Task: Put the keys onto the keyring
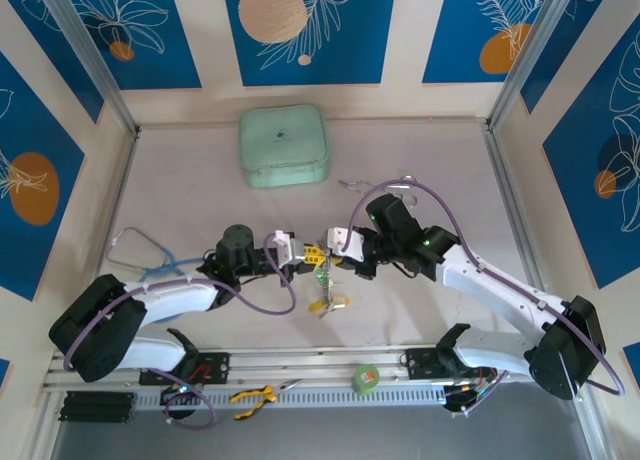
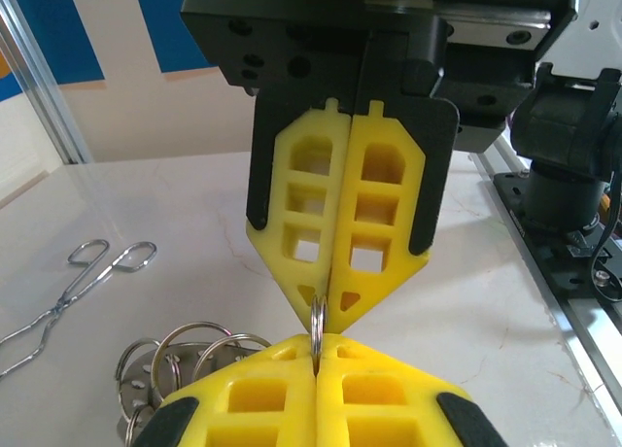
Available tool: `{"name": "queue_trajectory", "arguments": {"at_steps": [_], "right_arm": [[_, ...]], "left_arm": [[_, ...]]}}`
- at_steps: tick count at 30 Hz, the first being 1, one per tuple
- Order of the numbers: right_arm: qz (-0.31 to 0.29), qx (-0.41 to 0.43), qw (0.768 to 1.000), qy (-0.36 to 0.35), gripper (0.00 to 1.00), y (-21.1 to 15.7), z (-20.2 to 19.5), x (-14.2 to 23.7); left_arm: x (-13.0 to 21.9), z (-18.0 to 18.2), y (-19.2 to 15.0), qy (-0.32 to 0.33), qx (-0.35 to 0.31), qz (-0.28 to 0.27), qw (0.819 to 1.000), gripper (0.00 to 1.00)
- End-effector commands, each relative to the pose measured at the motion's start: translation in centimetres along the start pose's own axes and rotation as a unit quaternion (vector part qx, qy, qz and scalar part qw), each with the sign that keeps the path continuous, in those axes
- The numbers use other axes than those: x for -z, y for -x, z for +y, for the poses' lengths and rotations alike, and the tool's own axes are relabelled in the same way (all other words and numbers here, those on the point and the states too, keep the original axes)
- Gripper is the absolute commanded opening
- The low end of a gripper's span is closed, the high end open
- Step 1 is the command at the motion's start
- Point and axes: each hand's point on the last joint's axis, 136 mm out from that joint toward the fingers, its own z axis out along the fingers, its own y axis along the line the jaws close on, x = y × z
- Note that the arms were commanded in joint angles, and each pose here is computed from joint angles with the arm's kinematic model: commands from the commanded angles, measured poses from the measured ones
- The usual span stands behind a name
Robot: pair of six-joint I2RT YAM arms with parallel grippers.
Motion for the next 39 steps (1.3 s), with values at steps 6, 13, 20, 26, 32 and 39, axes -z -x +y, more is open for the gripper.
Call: {"name": "queue_trajectory", "arguments": {"at_steps": [6,13,20,26,32,39], "right_arm": [[-0.010,0.006,1.000,0.015,0.00,0.9,0.5,-0.7],[-0.012,-0.005,1.000,-0.019,0.24,0.5,-0.4,0.1],[-0.031,-0.023,0.998,-0.049,0.29,-0.6,-0.6,0.7],[-0.057,-0.020,0.996,-0.064,0.32,-0.7,-0.1,0.5],[-0.084,-0.033,0.995,-0.041,0.38,-0.1,0.6,0.0],[-0.095,-0.031,0.994,-0.040,0.41,0.4,0.1,-0.5]], "left_arm": [[0.0,-0.1,3.6,-0.005,-0.022,-0.070,0.997,0.00],[0.1,-0.1,3.1,-0.005,-0.019,-0.066,0.998,0.00],[0.2,-0.6,3.1,-0.016,-0.016,-0.072,0.997,0.00],[0.3,-0.7,3.4,-0.017,-0.012,-0.079,0.997,0.00],[0.3,-0.7,3.5,-0.020,-0.010,-0.082,0.996,0.00],[0.3,-0.9,3.5,-0.026,-0.008,-0.083,0.996,0.00]]}}
